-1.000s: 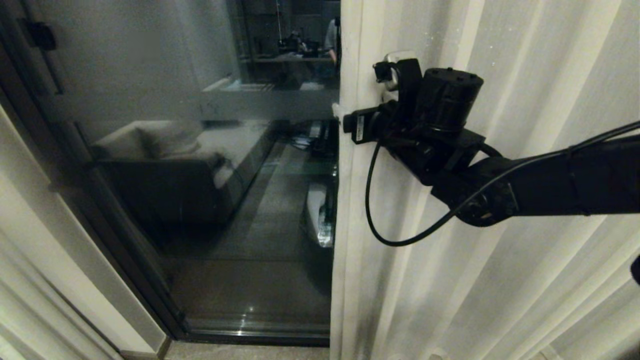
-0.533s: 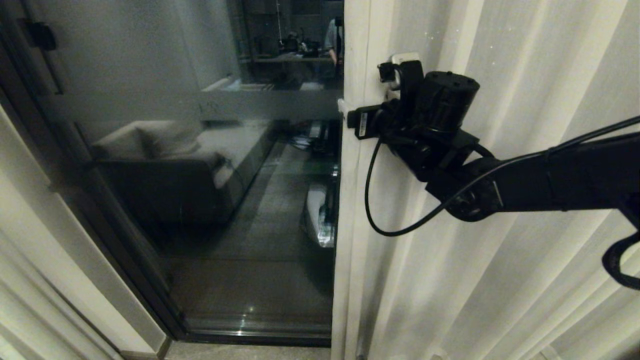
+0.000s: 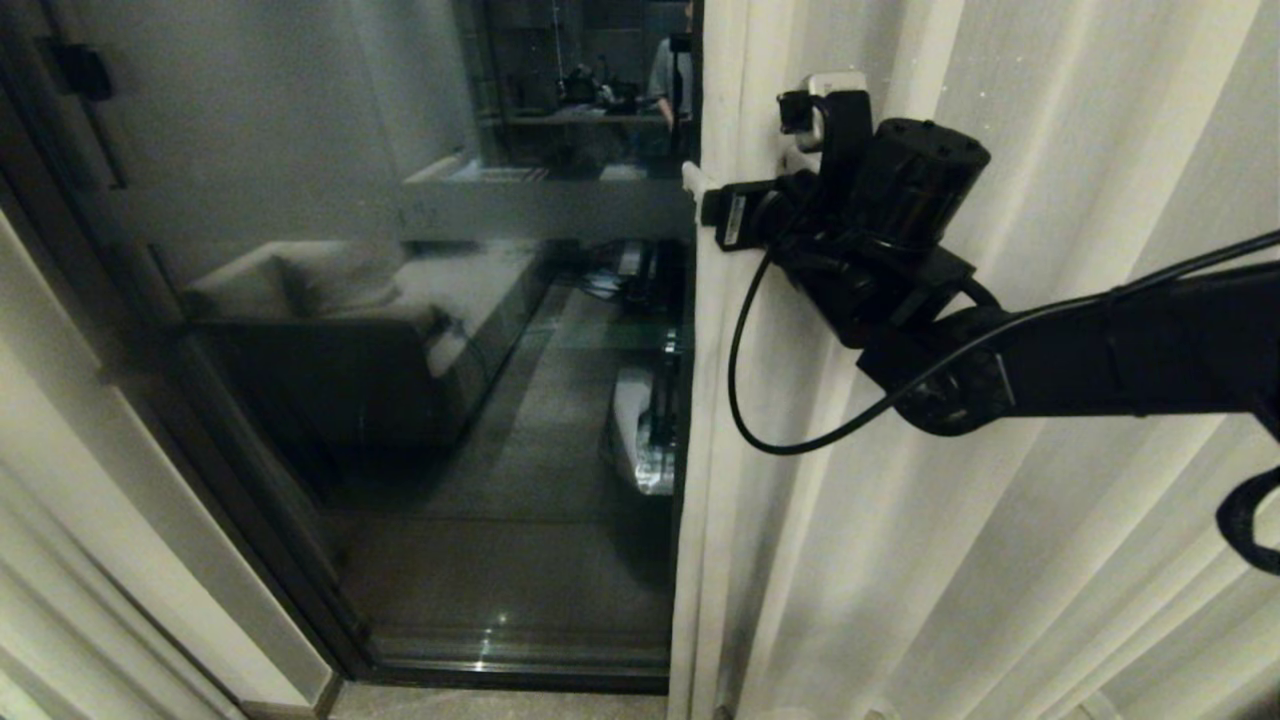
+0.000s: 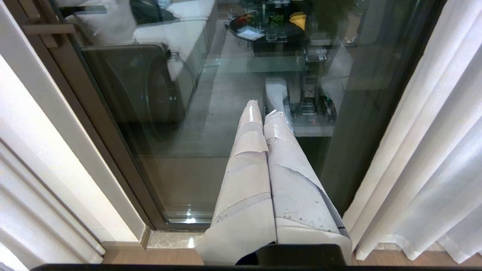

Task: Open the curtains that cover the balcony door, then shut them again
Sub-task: Pull the inner curtains open on both sides

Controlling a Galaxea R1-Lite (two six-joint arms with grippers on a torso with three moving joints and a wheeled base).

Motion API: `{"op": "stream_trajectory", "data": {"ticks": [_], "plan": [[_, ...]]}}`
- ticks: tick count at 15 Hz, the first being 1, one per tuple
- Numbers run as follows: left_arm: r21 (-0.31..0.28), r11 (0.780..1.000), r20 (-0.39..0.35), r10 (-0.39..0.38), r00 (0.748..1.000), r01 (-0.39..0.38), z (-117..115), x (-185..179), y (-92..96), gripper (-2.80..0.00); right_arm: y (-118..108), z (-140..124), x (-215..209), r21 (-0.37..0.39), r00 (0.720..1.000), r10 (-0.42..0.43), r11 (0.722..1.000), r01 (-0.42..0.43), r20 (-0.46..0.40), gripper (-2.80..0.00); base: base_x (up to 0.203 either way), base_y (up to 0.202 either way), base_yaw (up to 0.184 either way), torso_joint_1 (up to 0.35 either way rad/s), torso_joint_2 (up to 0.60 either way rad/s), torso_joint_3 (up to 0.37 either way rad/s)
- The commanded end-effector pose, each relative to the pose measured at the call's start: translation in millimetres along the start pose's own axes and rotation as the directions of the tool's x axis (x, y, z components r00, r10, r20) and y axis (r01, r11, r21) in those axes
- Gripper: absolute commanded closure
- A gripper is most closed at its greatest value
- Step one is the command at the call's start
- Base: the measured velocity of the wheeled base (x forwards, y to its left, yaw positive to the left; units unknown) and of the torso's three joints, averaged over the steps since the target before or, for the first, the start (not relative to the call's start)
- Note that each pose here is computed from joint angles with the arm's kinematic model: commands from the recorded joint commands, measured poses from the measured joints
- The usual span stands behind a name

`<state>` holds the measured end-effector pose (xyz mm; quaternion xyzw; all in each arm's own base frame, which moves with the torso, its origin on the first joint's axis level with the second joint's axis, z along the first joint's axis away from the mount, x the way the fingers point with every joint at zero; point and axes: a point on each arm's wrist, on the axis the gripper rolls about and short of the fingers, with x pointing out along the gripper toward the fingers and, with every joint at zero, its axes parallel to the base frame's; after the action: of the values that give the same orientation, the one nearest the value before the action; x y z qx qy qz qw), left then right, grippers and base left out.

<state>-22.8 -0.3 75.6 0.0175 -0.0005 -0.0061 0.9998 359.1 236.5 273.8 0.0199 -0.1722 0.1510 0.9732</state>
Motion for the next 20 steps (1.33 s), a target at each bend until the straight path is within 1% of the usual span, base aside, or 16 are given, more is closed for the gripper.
{"op": "stream_trajectory", "data": {"ticks": [1, 2, 5, 11, 15, 16, 20], "plan": [[0.0, 1.0, 0.001, 0.0, 1.0, 0.0, 0.0, 0.0, 0.0, 0.0, -4.8, 11.8, -2.7, 0.002, 1.0, -0.01, 1.0, 0.01, 0.025, -2.8, 0.0, 0.0, 0.0, 0.0, 0.0, 0.0], [0.0, 1.0, 0.001, 0.0, 1.0, 0.0, 0.0, 0.0, 0.0, 0.0, -6.4, 16.0, -4.4, 0.001, 0.999, -0.012, 1.0, 0.012, 0.031, -2.8, 0.0, 0.0, 0.0, 0.0, 0.0, 0.0], [0.0, 1.0, 0.001, 0.0, 1.0, 0.0, 0.0, 0.0, 0.0, 0.0, -10.0, 17.0, -9.7, -0.005, 1.0, -0.015, 1.0, 0.015, 0.017, -2.8, 0.0, 0.0, 0.0, 0.0, 0.0, 0.0], [0.0, 1.0, 0.001, 0.0, 1.0, 0.0, 0.0, 0.0, 0.0, 0.0, -9.3, 15.1, -11.3, -0.017, 1.0, -0.012, 1.0, 0.012, 0.009, -2.8, 0.0, 0.0, 0.0, 0.0, 0.0, 0.0], [0.0, 1.0, 0.001, 0.0, 1.0, 0.0, 0.0, 0.0, 0.0, 0.0, -9.2, 16.2, -11.2, -0.008, 1.0, -0.009, 1.0, 0.009, 0.016, -2.8, 0.0, 0.0, 0.0, 0.0, 0.0, 0.0], [0.0, 1.0, 0.001, 0.0, 1.0, 0.0, 0.0, 0.0, 0.0, 0.0, -9.3, 16.0, -11.3, -0.009, 1.0, -0.01, 1.0, 0.01, 0.018, 0.0, 0.0, 0.0, 0.0, 0.0, 0.0, 0.0], [0.0, 1.0, 0.001, 0.0, 1.0, 0.0, 0.0, 0.0, 0.0, 0.0, -9.2, 15.6, -11.0, -0.008, 1.0, -0.009, 1.0, 0.009, 0.017, 0.0, 0.0, 0.0, 0.0, 0.0, 0.0, 0.0]]}}
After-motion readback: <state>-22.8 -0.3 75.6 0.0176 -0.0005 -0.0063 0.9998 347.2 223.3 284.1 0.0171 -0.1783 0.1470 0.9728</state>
